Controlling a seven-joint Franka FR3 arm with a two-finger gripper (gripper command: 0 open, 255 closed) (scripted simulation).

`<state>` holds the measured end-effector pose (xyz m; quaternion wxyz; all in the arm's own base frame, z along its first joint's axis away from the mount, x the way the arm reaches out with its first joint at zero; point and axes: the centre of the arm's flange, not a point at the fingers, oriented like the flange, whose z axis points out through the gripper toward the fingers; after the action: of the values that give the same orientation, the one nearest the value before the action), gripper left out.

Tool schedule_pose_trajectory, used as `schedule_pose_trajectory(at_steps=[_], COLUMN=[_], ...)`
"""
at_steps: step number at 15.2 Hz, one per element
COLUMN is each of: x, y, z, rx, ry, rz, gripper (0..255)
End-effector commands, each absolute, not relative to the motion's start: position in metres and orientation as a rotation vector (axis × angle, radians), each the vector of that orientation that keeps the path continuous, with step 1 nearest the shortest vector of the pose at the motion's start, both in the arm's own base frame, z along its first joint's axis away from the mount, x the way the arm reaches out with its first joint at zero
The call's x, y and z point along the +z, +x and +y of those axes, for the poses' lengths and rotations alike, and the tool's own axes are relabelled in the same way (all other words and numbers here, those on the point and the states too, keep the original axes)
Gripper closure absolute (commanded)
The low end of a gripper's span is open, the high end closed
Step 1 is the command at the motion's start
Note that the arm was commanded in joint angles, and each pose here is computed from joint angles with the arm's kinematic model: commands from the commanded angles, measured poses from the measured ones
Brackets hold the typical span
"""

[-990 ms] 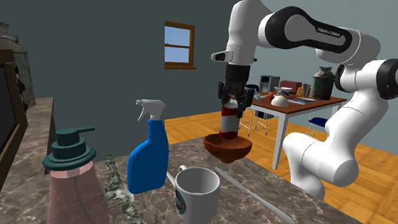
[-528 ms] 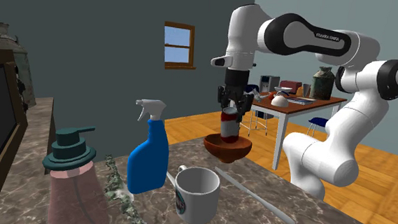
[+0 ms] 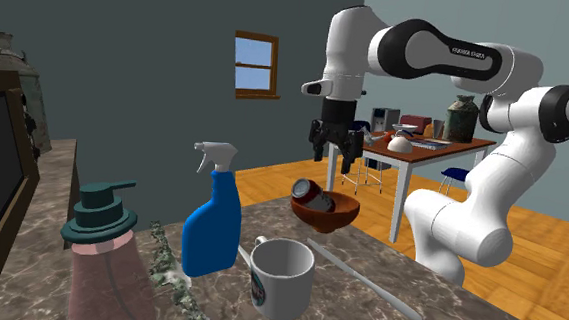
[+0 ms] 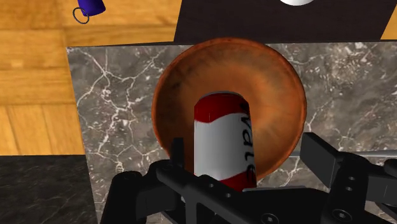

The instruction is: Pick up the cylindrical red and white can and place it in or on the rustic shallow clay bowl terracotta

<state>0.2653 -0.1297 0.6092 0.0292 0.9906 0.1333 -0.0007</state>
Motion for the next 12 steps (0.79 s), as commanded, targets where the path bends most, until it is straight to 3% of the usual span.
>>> schedule_pose_trajectory(at_steps=[1,4,12], x=[0.622,0.659,0.659], y=[0.265,0.265,0.265], z=[-0.129,-0.127,-0.127], rx=[-0.002,-0.002,-0.002], ry=[3.056,3.056,3.056], rz=[0.411,0.411,0.411], gripper=[0,0,0])
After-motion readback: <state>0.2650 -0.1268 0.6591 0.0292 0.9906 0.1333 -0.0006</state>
